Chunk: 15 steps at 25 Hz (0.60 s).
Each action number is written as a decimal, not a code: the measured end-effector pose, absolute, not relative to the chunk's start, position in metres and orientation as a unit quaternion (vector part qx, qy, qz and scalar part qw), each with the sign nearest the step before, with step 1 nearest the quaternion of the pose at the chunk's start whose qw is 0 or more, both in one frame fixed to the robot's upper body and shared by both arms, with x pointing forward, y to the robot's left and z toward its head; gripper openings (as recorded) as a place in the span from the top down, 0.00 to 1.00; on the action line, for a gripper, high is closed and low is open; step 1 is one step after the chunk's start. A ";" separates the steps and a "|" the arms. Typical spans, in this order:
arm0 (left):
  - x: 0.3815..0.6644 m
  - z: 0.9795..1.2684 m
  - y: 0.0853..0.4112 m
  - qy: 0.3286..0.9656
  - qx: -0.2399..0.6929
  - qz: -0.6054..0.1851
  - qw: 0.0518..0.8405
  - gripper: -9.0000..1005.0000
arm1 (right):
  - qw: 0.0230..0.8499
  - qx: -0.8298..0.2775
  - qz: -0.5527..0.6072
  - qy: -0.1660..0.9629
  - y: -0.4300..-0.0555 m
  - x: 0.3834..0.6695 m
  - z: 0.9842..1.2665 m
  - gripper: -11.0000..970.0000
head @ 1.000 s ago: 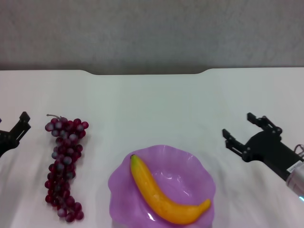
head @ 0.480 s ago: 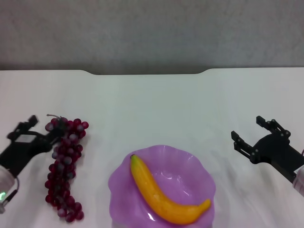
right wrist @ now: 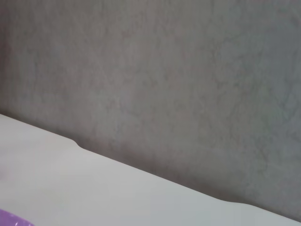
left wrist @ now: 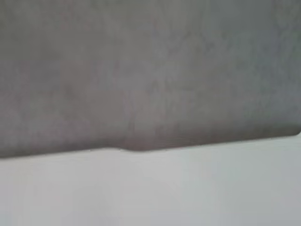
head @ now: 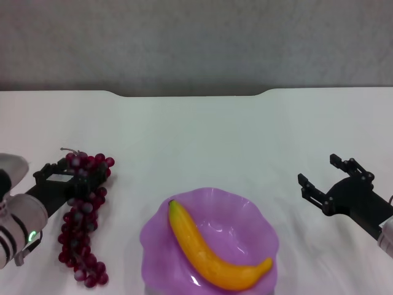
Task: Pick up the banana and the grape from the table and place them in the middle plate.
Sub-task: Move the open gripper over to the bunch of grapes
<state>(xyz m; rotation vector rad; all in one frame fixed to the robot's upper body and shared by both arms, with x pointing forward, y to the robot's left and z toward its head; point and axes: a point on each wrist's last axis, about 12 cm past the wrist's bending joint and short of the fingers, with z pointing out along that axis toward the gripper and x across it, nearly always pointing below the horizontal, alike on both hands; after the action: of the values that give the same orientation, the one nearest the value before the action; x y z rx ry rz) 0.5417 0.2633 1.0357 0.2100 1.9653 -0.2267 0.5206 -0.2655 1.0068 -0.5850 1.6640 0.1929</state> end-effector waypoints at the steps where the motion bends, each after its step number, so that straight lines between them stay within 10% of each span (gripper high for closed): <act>1: 0.542 1.038 0.261 0.834 0.086 -0.092 0.538 0.11 | 0.631 -0.256 0.084 0.727 -0.266 0.520 1.007 0.15; 15: 0.552 1.035 0.241 0.878 0.095 -0.030 0.468 0.11 | 0.631 -0.260 0.088 0.726 -0.263 0.521 1.007 0.15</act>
<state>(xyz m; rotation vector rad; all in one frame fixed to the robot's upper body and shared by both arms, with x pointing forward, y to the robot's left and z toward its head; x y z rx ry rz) 0.5525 0.2407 1.0351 0.2327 2.1538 -0.0731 0.5209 -0.2629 1.0069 -0.5963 1.6611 0.2010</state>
